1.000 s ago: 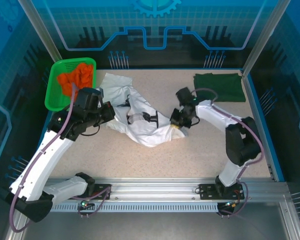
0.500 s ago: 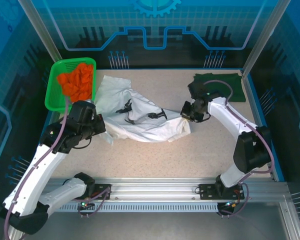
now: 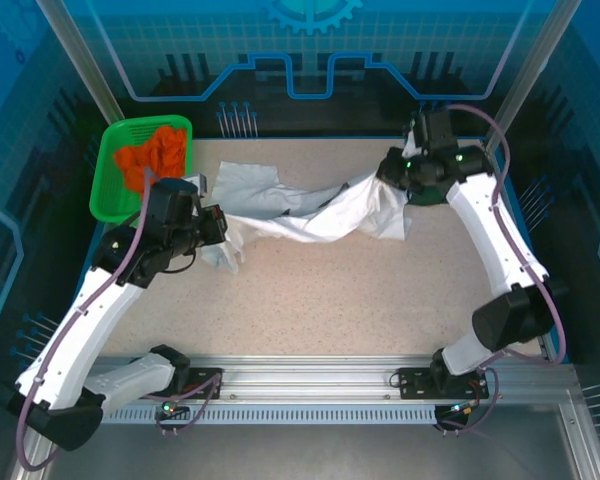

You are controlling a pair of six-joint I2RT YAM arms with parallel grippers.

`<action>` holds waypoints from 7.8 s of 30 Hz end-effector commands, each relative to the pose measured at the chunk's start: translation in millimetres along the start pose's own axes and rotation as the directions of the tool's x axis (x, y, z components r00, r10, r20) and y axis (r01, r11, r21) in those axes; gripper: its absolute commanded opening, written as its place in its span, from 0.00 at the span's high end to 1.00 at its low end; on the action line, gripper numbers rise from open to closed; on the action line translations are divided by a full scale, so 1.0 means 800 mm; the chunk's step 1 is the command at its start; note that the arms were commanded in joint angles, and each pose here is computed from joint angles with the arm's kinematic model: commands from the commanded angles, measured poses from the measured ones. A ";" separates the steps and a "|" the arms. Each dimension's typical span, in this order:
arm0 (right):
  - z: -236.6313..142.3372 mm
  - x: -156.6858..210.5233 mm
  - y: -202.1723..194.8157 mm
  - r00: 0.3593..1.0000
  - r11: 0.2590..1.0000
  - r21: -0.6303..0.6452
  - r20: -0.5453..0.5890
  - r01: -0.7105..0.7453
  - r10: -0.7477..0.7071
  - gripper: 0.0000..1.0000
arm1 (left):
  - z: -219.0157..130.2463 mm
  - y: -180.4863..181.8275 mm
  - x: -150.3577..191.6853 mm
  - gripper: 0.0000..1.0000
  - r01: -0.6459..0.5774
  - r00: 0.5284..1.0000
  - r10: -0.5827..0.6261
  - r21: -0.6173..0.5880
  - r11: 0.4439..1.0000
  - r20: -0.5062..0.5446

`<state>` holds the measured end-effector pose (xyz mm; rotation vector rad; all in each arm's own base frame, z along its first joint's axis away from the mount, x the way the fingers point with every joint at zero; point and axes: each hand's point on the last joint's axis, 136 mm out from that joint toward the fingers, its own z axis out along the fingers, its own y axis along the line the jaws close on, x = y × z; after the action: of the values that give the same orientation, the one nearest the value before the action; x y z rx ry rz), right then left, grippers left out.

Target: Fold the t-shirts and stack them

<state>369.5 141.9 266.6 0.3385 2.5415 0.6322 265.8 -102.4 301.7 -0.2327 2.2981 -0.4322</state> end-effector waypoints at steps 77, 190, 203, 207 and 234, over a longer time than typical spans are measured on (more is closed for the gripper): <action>0.205 0.213 -0.138 0.890 0.966 0.111 -0.377 -0.234 0.258 0.58 | 0.039 0.064 0.102 0.96 0.089 0.978 -0.111 -0.128 0.988 -0.178; -0.066 -0.214 0.040 0.974 0.988 -0.157 0.222 0.002 0.033 1.00 | 0.024 -0.179 -0.298 1.00 -0.036 0.987 -0.050 0.523 0.852 0.150; -0.037 0.155 -0.105 0.979 0.998 0.025 -0.194 -0.063 0.067 1.00 | -0.014 0.036 0.121 0.97 0.266 0.957 -0.233 0.201 0.943 -0.173; 0.001 0.222 -0.177 0.941 0.977 0.202 -0.314 -0.064 0.127 0.99 | 0.001 0.070 0.171 0.71 0.337 0.920 -0.309 0.081 0.938 -0.242; 0.255 -0.041 -0.125 0.972 0.929 0.368 -0.199 -0.045 0.126 0.47 | 0.337 0.021 0.093 0.25 0.017 0.811 -0.161 -0.252 0.968 -0.563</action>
<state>479.4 130.1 63.7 0.5305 2.8857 0.3060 413.0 -165.9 75.1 -0.4426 2.9128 -0.3680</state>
